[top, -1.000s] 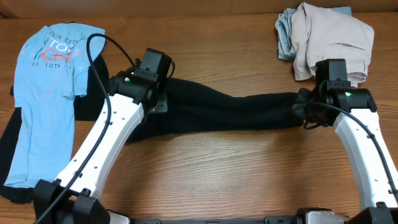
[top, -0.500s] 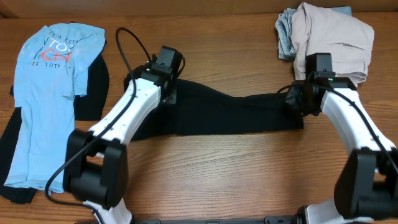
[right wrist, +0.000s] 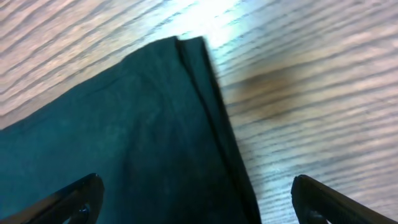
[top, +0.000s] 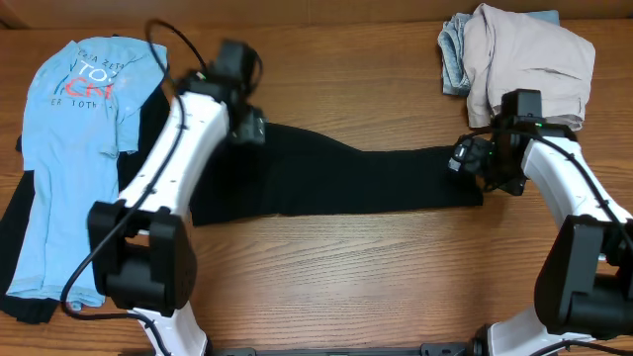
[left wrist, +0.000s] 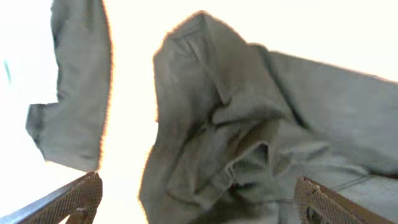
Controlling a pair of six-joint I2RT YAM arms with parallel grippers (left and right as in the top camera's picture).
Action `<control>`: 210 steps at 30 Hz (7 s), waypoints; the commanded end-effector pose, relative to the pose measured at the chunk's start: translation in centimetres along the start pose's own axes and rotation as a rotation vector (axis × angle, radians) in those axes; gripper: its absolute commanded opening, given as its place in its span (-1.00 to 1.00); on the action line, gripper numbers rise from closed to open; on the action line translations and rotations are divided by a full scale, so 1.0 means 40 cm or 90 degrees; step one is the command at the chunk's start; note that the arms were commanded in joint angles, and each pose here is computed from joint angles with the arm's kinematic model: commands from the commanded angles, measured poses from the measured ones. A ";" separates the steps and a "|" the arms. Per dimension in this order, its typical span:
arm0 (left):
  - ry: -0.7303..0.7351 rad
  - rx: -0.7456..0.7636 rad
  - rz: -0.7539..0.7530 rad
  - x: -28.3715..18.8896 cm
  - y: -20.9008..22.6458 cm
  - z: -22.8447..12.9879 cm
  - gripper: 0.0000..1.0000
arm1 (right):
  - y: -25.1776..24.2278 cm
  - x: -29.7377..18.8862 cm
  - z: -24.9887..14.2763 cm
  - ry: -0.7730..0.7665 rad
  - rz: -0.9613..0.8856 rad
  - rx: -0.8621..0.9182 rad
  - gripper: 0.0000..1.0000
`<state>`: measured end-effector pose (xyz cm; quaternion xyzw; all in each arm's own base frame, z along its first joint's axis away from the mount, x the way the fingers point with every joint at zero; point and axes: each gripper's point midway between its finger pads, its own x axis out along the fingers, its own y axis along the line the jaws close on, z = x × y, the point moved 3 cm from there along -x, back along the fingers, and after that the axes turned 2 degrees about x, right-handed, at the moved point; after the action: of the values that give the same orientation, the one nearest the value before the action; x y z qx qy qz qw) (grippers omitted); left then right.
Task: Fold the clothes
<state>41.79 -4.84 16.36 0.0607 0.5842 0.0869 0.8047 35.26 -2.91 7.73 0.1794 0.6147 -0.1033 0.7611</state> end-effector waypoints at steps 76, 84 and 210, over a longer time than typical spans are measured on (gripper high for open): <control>-0.021 0.061 -0.090 -0.142 0.044 0.047 1.00 | 0.585 -0.146 -0.229 0.136 0.333 -0.371 0.26; 0.020 0.118 -0.193 -0.068 -0.031 0.005 1.00 | 0.477 -0.150 -0.128 0.118 0.276 -0.286 0.43; 0.123 0.225 -0.391 -0.257 -0.586 -0.121 -0.92 | 0.321 0.096 -0.214 0.136 0.179 -0.180 -0.92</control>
<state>34.90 -29.02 16.83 0.0436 0.6801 -0.2375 0.6922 33.29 12.84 4.36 0.1636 0.6709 0.1201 0.7132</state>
